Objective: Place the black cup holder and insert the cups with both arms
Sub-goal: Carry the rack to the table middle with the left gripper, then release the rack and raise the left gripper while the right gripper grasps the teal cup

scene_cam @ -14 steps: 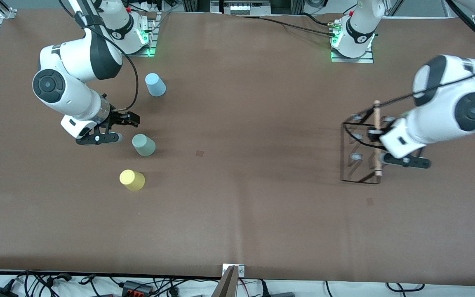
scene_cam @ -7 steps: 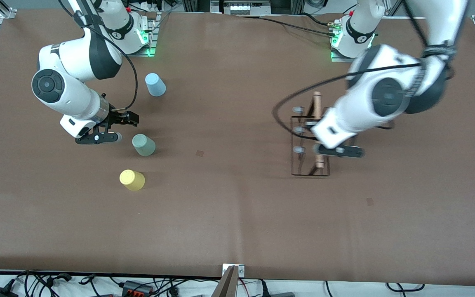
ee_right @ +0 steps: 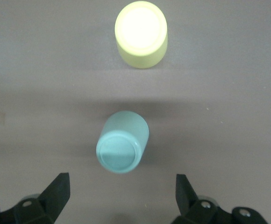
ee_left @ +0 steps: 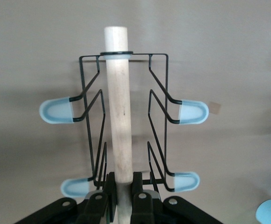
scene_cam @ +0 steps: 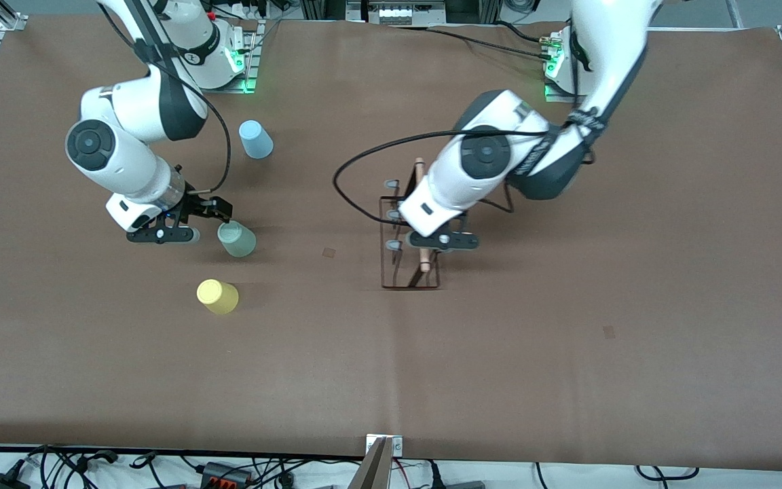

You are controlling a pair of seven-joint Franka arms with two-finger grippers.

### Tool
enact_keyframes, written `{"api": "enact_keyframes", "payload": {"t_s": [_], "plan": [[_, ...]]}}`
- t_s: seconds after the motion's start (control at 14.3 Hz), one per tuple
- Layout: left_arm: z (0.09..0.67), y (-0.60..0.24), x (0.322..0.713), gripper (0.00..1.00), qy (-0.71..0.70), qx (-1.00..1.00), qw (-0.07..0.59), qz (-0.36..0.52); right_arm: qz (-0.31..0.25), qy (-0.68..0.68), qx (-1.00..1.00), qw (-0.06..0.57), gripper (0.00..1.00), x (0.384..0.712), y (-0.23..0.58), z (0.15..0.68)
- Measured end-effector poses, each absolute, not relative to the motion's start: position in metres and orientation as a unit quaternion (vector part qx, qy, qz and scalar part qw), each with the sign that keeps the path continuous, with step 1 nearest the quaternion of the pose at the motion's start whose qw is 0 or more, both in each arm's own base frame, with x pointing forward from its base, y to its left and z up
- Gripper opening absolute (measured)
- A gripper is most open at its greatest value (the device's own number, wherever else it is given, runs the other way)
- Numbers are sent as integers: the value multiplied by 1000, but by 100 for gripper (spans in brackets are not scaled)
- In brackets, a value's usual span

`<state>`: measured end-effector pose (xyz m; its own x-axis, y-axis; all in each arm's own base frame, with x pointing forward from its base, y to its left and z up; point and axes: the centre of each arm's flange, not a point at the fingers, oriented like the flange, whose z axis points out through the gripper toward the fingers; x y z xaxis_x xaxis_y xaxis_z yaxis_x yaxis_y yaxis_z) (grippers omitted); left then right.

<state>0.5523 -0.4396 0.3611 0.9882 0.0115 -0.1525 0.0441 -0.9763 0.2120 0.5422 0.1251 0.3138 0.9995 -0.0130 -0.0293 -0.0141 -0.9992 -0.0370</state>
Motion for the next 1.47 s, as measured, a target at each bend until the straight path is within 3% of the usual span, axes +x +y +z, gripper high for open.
{"api": "enact_keyframes", "payload": {"t_s": [0.42,0.77,0.84,1.12,1.4,1.47], "plan": [[351,-462,540,16,9,991,109,-82,-22,24,-999,33,100,532,134,253],[342,-460,542,16,11,991,106,-87,-22,25,-999,35,100,528,134,236],[341,-460,542,21,12,991,105,-87,-23,24,-999,36,100,528,134,234],[346,-458,547,56,0,994,91,-65,-28,25,-999,38,100,529,135,226],[356,-455,551,96,-1,995,87,-59,-29,26,-998,40,97,529,135,220],[363,-451,552,100,0,995,80,-61,-29,26,-998,40,97,529,135,220]]}}
